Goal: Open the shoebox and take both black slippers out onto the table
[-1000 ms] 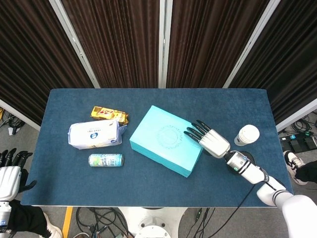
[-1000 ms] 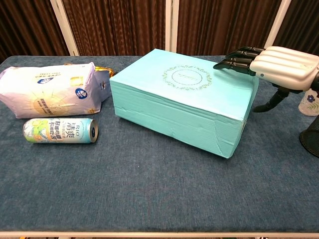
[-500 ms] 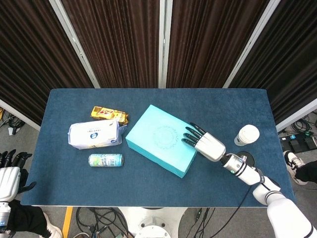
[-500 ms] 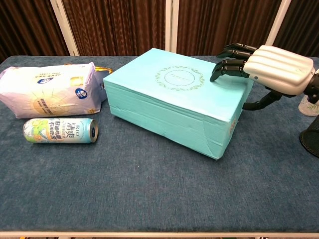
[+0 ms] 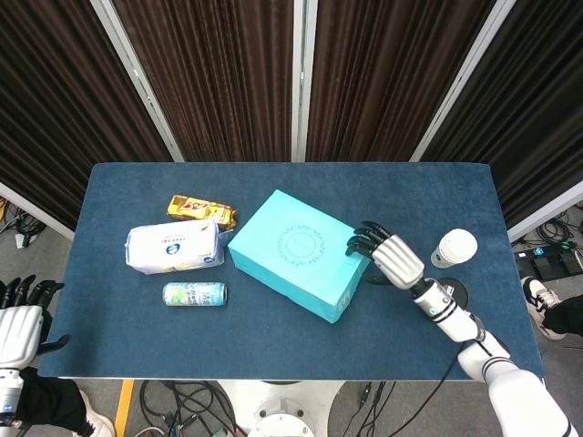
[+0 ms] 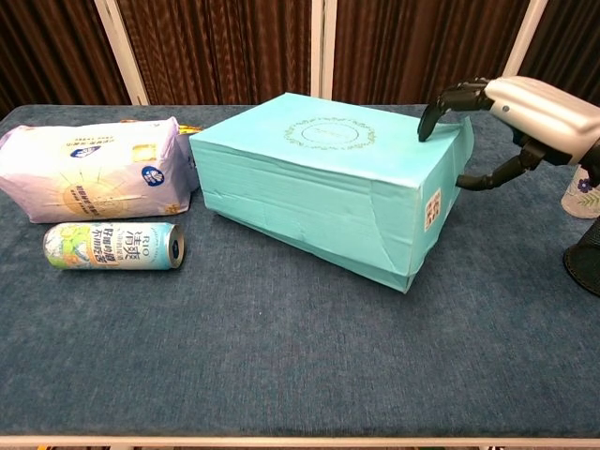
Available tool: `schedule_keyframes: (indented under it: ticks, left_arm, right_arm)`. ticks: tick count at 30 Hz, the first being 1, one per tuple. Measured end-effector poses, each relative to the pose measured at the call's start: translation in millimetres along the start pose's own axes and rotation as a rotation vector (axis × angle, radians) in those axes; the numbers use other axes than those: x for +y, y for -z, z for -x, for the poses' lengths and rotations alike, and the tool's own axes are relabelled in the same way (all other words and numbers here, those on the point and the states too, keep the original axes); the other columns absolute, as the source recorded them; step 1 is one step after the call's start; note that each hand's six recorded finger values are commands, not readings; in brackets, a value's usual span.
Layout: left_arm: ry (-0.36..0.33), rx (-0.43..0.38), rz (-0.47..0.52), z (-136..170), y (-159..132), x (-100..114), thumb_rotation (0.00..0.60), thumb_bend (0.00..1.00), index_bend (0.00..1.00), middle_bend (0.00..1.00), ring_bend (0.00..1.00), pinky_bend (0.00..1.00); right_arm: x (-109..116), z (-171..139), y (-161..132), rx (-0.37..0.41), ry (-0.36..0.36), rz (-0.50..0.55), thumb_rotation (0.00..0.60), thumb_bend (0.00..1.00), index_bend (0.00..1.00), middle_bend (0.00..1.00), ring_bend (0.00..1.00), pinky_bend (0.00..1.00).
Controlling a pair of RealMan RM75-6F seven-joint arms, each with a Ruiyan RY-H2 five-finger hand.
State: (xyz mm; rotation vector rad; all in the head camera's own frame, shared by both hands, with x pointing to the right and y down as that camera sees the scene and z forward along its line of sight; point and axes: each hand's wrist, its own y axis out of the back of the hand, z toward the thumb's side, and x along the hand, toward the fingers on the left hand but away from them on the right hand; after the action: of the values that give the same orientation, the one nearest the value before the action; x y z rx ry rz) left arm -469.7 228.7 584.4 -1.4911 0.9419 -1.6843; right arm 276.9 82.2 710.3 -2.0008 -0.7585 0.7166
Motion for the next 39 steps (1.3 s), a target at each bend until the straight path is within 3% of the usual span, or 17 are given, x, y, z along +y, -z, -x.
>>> schedule_keyframes:
  ticks: [12, 22, 26, 28, 30, 34, 39]
  left_arm:
    - [0.015, -0.010, -0.004, -1.2, -4.9, 0.7, 0.600, 0.00, 0.20, 0.16, 0.05, 0.04]
    - [0.025, -0.016, -0.003, -1.7, -7.6, 1.0, 0.600, 0.00, 0.20, 0.16, 0.05, 0.05]
    - [0.033, -0.019, -0.003, -1.6, -8.4, 0.5, 0.600, 0.00, 0.20, 0.16, 0.05, 0.05]
    - [0.033, -0.020, -0.002, -1.5, -8.3, 0.3, 0.600, 0.00, 0.20, 0.16, 0.05, 0.05]
    - [0.034, -0.018, 0.000, -1.2, -7.3, 0.1, 0.600, 0.00, 0.20, 0.16, 0.05, 0.05]
    - [0.040, -0.016, 0.001, -0.4, -6.4, -0.9, 0.600, 0.00, 0.20, 0.16, 0.05, 0.05]
    - [0.042, -0.008, 0.006, 1.9, -3.5, -1.6, 0.600, 0.00, 0.20, 0.16, 0.05, 0.05]
  right_arm:
    - [8.0, 7.4, 22.5, -0.194, 0.092, 0.454, 0.600, 0.54, 0.51, 0.37, 0.20, 0.08]
    - [10.9, 18.0, 44.6, -0.473, 0.206, 1.109, 0.600, 0.49, 0.51, 0.37, 0.17, 0.04]
    - [19.2, 25.1, 56.1, -0.558, 0.280, 1.277, 0.600, 0.47, 0.46, 0.32, 0.12, 0.01]
    - [25.6, 32.5, 61.4, -0.585, 0.322, 1.334, 0.600, 0.44, 0.40, 0.28, 0.08, 0.00]
    - [30.1, 39.4, 64.7, -0.602, 0.347, 1.363, 0.600, 0.38, 0.29, 0.20, 0.02, 0.00]
    - [36.0, 54.3, 71.0, -0.639, 0.358, 1.361, 0.600, 0.15, 0.05, 0.05, 0.00, 0.00]
    - [41.7, 62.7, 78.8, -0.668, 0.322, 1.227, 0.600, 0.05, 0.00, 0.00, 0.00, 0.00]
